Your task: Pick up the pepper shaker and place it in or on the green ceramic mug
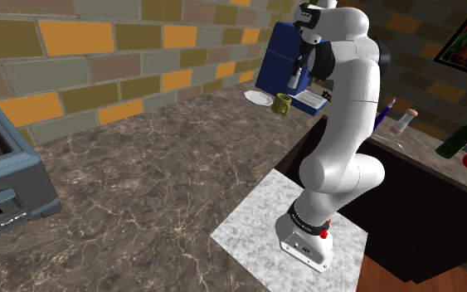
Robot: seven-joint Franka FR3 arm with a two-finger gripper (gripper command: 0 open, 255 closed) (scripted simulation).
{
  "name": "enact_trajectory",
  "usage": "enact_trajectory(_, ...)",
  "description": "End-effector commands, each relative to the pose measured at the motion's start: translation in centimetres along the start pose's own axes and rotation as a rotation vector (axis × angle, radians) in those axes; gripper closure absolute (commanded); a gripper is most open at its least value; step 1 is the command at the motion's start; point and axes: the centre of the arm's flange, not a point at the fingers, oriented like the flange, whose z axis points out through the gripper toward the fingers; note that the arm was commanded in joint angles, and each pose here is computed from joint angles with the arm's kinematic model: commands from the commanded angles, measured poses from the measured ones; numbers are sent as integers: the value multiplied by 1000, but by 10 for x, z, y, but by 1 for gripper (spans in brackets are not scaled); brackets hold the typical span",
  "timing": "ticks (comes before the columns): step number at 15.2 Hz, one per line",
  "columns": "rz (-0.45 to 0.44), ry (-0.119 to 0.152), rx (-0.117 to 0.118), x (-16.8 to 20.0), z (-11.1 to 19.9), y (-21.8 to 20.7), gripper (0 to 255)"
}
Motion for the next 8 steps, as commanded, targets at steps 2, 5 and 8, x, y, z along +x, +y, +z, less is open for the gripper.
enact_trajectory(2, 0, 0, -1, -1, 16, -2, 255)
enact_trajectory(5, 0, 0, -1, -1, 32, -3, 255)
enact_trajectory(8, 0, 0, -1, -2, 48, -5, 255)
